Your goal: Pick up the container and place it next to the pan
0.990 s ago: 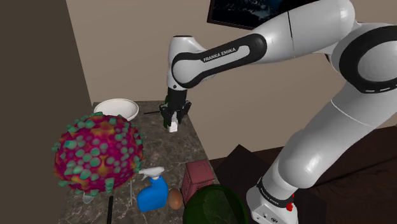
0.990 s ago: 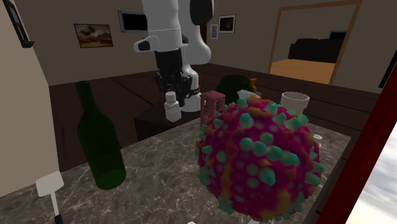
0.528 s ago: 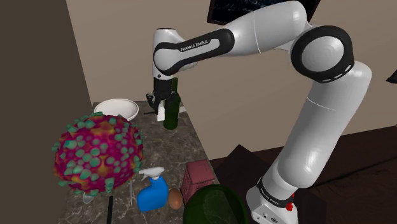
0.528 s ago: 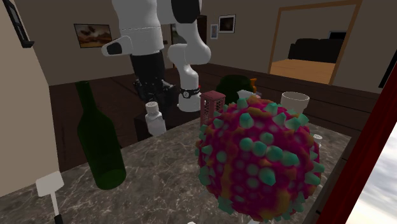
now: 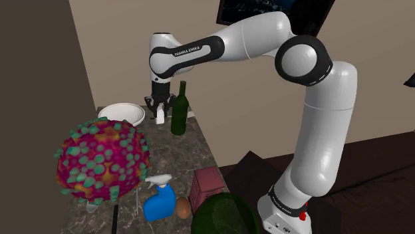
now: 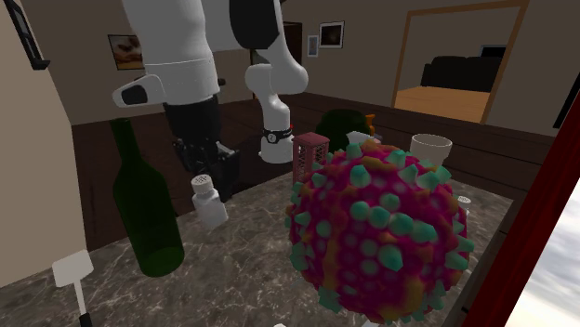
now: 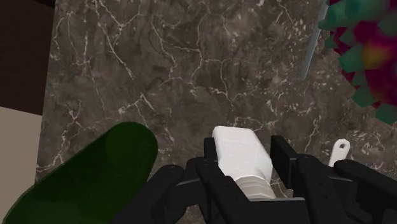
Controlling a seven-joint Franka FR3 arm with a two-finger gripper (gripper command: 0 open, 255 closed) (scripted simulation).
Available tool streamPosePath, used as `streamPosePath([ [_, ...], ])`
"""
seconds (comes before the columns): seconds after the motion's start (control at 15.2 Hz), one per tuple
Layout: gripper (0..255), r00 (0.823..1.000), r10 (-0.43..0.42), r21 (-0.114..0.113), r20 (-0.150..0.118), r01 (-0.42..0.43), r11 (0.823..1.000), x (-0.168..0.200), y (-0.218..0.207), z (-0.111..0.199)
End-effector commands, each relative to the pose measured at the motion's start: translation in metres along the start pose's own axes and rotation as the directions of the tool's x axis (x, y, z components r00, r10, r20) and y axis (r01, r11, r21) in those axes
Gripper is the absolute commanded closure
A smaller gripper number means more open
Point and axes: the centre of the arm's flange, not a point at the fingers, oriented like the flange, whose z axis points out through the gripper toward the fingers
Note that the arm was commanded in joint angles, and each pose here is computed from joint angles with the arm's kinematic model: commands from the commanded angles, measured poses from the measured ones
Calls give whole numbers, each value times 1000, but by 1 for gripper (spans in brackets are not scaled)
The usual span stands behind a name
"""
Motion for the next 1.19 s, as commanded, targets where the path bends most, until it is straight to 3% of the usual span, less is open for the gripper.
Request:
streamPosePath([
  [0.0,255,1000,0,0,0,0,1000,0,1,10],
  [1.12,255,1000,0,0,0,0,1000,8,4,99],
])
